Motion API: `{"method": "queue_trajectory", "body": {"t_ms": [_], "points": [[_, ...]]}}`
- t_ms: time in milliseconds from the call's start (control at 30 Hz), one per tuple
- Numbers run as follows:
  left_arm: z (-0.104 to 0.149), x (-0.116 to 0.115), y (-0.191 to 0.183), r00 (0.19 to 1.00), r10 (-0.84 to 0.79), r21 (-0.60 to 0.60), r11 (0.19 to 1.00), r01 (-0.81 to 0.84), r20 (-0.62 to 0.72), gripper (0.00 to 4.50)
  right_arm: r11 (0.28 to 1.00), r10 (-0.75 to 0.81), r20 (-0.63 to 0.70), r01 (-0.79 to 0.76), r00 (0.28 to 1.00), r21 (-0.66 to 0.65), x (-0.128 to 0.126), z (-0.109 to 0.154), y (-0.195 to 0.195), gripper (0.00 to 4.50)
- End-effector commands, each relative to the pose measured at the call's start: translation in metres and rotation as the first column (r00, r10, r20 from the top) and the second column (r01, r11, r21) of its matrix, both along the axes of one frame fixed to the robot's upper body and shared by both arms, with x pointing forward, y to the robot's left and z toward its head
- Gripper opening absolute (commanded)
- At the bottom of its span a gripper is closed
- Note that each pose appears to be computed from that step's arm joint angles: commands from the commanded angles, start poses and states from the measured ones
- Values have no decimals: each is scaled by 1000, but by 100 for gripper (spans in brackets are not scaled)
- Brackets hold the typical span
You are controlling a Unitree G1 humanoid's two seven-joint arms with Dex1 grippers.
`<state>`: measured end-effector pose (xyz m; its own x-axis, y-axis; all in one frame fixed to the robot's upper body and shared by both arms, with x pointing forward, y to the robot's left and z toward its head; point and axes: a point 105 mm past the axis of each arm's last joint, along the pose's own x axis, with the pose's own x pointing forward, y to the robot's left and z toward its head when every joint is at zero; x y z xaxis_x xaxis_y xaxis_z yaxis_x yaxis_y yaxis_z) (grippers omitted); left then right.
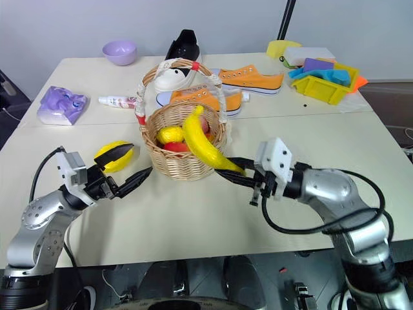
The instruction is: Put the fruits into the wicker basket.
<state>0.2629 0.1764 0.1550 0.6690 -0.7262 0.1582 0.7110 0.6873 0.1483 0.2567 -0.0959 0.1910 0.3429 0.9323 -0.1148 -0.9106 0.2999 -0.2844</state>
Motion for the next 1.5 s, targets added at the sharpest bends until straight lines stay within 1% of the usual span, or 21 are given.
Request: {"method": "queue_trajectory", "body": {"t_ms": [33,133,267,367,433,567,700,733,767,867,900,967,1033,1067,1133,1200,1267,1333,1367,1433,1500], "points": [[8,-4,0,999,14,8,1000,-15,46,450,1000,15,-3,-15,1000,23,18,10,15,34],[7,-7,0,999,30,2,1000,-30,44,450,999,27,-24,-27,999,23,33,14,32,34],[7,-10,0,998,47,-2,999,-47,45,450,995,-66,-80,72,995,67,65,28,45,34],[7,-11,0,997,57,1,998,-57,47,450,996,-77,-124,83,989,41,72,27,56,34],[8,-11,0,997,59,0,998,-59,50,450,989,-122,-171,133,978,58,80,28,59,34],[10,-10,-1,997,60,-7,998,-60,52,450,985,-153,-175,164,973,49,88,30,64,34],[10,-8,-1,997,61,-8,998,-61,53,450,982,-162,-209,178,965,59,90,29,67,34],[10,-7,-2,997,62,-10,998,-61,53,450,983,-162,-210,177,964,56,90,29,67,139],[10,-7,-2,997,63,-8,998,-62,53,450,985,-156,-201,169,967,47,88,28,67,173],[11,-5,0,996,74,-14,997,-73,51,450,986,-140,-183,153,973,59,80,30,63,329],[11,-5,0,996,77,-12,997,-76,53,450,988,-133,-161,144,978,58,76,31,61,370],[10,-6,1,996,79,-11,997,-79,51,450,984,-143,-136,156,980,88,73,36,56,370],[10,-7,2,995,87,-13,996,-86,48,450,979,-140,-66,148,988,138,64,45,49,370],[9,-8,2,995,93,-13,996,-92,47,450,977,-123,-50,130,991,167,56,48,44,370],[8,-8,4,994,103,-15,995,-103,45,450,978,-103,-7,102,995,182,43,47,36,370],[9,-7,9,988,144,-16,990,-143,52,450,975,-137,43,128,990,179,35,40,20,370],[9,-6,17,979,195,-27,981,-194,50,450,960,-204,65,186,977,209,32,37,5,370],[9,-5,22,972,228,-21,974,-227,52,450,958,-233,118,207,965,201,28,34,-5,370],[9,-5,28,963,263,-27,965,-262,51,450,953,-258,124,231,958,197,26,29,-14,370],[9,-7,38,941,335,-47,942,-333,55,450,953,-285,133,266,949,147,17,13,-27,370],[8,-8,44,923,381,-45,924,-379,60,450,951,-298,119,284,947,118,12,1,-33,370]]}}
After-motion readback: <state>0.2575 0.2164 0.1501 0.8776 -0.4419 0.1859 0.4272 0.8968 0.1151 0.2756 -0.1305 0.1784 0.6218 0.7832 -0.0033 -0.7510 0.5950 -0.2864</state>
